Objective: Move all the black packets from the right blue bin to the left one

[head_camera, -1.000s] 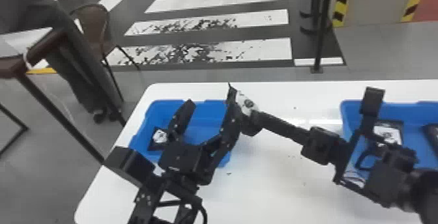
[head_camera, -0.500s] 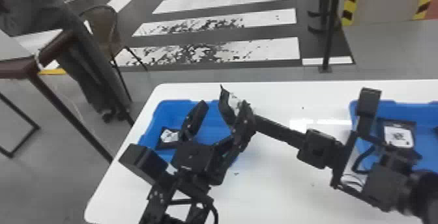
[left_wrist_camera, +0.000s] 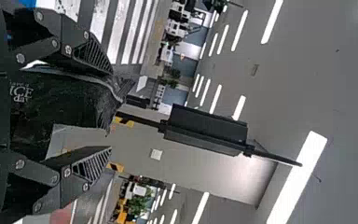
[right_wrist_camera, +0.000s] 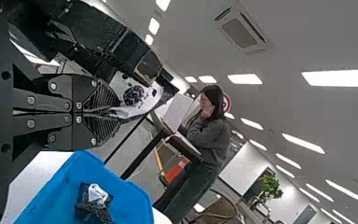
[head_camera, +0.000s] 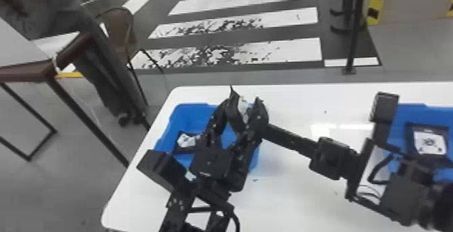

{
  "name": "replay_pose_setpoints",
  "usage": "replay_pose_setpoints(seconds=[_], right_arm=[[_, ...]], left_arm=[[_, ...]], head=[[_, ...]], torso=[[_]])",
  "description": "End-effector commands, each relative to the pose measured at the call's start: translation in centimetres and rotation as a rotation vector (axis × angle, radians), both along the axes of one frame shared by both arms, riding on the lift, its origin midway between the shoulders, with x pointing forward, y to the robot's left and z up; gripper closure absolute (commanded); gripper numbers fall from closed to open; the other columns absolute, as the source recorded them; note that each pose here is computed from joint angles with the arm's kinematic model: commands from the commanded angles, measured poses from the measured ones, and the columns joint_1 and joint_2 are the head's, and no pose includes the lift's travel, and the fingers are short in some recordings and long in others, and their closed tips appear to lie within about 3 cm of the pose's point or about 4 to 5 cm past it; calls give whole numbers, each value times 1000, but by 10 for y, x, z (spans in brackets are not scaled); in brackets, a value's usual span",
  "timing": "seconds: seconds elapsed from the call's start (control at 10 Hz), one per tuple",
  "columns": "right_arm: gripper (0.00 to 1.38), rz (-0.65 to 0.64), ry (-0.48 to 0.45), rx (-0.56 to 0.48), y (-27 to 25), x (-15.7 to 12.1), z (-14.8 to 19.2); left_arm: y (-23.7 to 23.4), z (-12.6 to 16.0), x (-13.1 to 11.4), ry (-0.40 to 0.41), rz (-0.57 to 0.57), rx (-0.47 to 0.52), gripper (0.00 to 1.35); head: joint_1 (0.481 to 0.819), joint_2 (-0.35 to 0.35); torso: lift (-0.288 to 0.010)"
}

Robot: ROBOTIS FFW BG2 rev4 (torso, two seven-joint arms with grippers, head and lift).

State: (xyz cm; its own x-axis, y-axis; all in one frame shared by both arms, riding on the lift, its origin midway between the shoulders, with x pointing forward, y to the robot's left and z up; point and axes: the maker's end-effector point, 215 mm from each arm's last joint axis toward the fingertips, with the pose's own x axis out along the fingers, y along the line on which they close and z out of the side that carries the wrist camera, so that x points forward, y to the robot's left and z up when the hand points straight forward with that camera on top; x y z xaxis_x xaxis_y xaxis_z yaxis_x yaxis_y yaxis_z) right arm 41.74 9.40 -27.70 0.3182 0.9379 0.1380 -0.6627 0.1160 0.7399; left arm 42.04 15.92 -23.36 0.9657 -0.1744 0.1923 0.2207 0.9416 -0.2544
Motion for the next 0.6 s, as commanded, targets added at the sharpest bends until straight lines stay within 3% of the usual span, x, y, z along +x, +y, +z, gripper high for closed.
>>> replay_pose_setpoints(seconds=[0.0, 0.4, 0.5], right_arm=[[1142, -3, 4, 6, -1, 1, 0], [1110, -43, 6, 43, -7, 11, 5], [791, -76, 10, 64, -14, 19, 5]], left_arm=[[5, -11, 0, 52, 3, 7, 1197], [1, 2, 1, 27, 0, 77, 1197], [4, 5, 1, 18, 9, 79, 1197]], head=[[695, 329], [695, 330], [695, 325]], torso=[[-140], [-140], [-140]])
